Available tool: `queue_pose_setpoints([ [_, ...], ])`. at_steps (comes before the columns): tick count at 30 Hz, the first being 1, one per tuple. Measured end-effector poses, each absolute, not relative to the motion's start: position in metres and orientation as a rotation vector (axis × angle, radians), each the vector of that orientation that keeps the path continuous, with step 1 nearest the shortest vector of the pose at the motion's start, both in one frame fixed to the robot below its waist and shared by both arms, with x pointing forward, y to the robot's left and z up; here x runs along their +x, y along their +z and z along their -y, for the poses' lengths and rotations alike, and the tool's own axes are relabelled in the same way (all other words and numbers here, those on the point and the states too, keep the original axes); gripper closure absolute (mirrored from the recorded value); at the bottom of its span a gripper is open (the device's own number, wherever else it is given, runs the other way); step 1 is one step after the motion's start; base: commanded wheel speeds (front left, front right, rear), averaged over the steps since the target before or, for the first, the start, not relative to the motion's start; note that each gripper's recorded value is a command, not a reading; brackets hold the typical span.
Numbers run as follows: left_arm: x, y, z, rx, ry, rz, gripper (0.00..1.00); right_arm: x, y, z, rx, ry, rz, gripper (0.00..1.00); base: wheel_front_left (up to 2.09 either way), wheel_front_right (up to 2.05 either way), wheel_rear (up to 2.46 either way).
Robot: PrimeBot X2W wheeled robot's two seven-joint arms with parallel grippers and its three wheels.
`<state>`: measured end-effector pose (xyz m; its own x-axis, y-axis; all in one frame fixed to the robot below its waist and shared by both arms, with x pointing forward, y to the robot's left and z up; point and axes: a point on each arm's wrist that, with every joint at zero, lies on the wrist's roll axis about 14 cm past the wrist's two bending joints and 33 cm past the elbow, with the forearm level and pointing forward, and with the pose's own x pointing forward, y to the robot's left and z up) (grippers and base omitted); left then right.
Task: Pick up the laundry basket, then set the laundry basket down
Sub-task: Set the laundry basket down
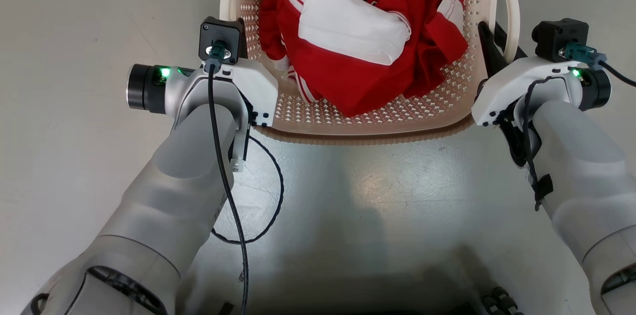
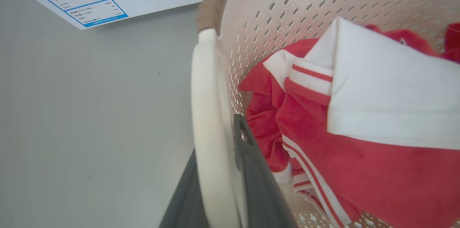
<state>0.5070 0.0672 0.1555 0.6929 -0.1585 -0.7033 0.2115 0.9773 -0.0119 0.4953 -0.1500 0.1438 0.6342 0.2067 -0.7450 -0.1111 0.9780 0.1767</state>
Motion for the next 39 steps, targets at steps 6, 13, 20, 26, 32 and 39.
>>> queue_pose_setpoints([
  [6, 0.508, 0.149, -0.066, 0.067, -0.211, -0.778, 1.0, 0.496, 0.138, 0.153, 0.117, 0.174, -0.869, 1.0, 0.0, 0.0, 0.0],
  [13, 0.51, 0.144, -0.068, 0.064, -0.202, -0.779, 1.0, 0.498, 0.133, 0.152, 0.124, 0.167, -0.871, 1.0, 0.0, 0.0, 0.0],
  [20, 0.509, 0.139, -0.069, 0.071, -0.208, -0.782, 1.0, 0.494, 0.127, 0.151, 0.132, 0.159, -0.886, 1.0, 0.0, 0.0, 0.0],
  [26, 0.511, 0.138, -0.068, 0.073, -0.215, -0.778, 1.0, 0.493, 0.125, 0.152, 0.133, 0.156, -0.883, 1.0, 0.0, 0.0, 0.0],
  [32, 0.512, 0.136, -0.069, 0.072, -0.214, -0.778, 1.0, 0.495, 0.124, 0.151, 0.132, 0.155, -0.882, 1.0, 0.0, 0.0, 0.0],
  [39, 0.512, 0.136, -0.069, 0.068, -0.214, -0.779, 1.0, 0.495, 0.124, 0.152, 0.129, 0.154, -0.885, 1.0, 0.0, 0.0, 0.0],
])
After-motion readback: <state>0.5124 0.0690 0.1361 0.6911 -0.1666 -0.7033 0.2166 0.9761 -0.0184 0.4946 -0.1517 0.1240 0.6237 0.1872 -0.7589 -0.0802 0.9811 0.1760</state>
